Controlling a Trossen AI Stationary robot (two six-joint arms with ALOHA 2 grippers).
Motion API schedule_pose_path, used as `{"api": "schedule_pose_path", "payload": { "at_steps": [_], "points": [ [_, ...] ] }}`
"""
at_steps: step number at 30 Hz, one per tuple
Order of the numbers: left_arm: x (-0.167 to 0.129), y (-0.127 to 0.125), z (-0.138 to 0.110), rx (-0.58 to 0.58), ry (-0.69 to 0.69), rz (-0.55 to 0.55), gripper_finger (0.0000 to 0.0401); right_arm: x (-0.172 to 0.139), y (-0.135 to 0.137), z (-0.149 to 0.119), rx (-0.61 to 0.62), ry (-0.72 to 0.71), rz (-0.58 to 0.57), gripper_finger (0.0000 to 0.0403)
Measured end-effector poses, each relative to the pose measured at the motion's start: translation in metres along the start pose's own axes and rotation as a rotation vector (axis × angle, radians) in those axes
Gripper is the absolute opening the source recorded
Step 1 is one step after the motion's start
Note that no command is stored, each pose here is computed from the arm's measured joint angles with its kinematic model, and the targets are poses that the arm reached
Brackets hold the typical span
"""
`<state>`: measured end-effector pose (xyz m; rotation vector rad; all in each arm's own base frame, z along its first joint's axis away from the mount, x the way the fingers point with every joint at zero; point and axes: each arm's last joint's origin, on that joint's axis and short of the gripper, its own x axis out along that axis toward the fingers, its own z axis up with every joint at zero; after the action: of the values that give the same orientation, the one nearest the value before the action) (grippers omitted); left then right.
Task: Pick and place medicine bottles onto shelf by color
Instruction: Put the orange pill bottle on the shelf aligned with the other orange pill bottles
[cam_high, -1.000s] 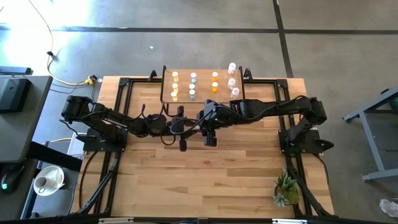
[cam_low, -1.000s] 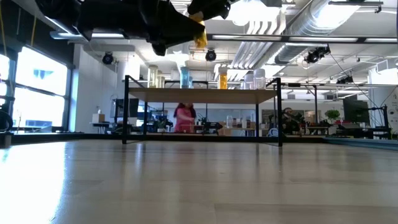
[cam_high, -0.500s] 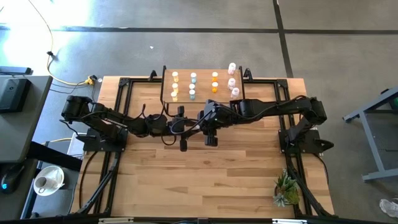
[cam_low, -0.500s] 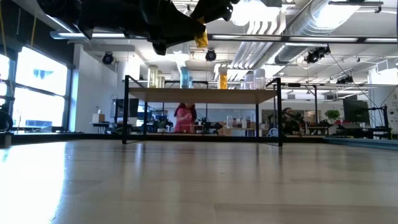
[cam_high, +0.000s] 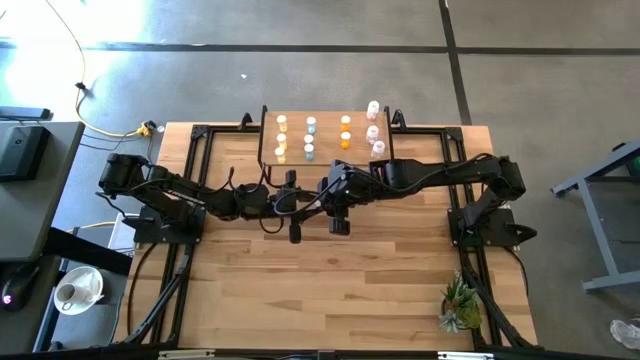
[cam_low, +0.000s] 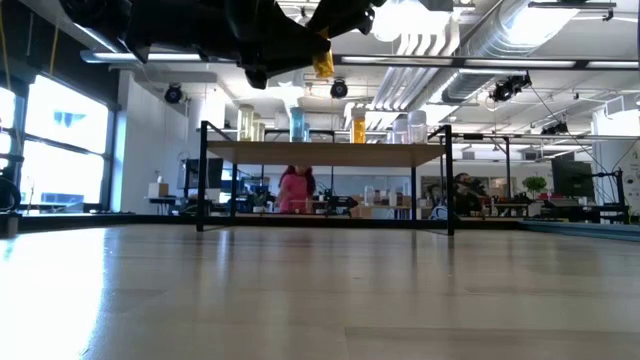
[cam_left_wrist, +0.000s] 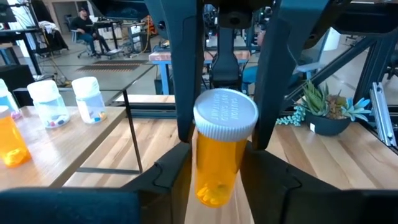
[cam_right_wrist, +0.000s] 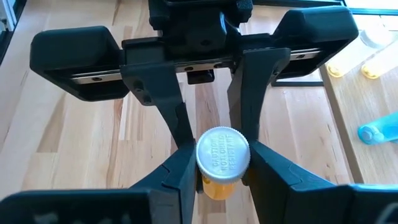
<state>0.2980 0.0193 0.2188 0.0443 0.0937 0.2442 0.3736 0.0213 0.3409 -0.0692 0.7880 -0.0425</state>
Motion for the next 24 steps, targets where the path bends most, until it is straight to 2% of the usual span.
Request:
{"api": "schedule_pose_path", "payload": {
  "at_steps": [6,12,19,24],
  "points": [
    [0.000,0.000,-0.004,0.056,0.040,0.000,0.0156,0.000,0.000,0.000,0.000,0.001,-0.015,0.0104],
    [0.000,0.001,-0.007,0.061,0.070,0.034,0.0187,-0.007,-0.004,0.000,0.005,-0.001,-0.052,0.0103],
    [-0.006,0.003,0.000,0.086,0.071,0.061,0.0187,-0.041,-0.015,0.002,0.029,-0.057,-0.074,0.0103],
    [-0.014,0.005,0.005,0.096,0.113,0.064,0.0187,-0.073,-0.021,0.002,0.033,-0.115,-0.153,0.0103]
  ]
}}
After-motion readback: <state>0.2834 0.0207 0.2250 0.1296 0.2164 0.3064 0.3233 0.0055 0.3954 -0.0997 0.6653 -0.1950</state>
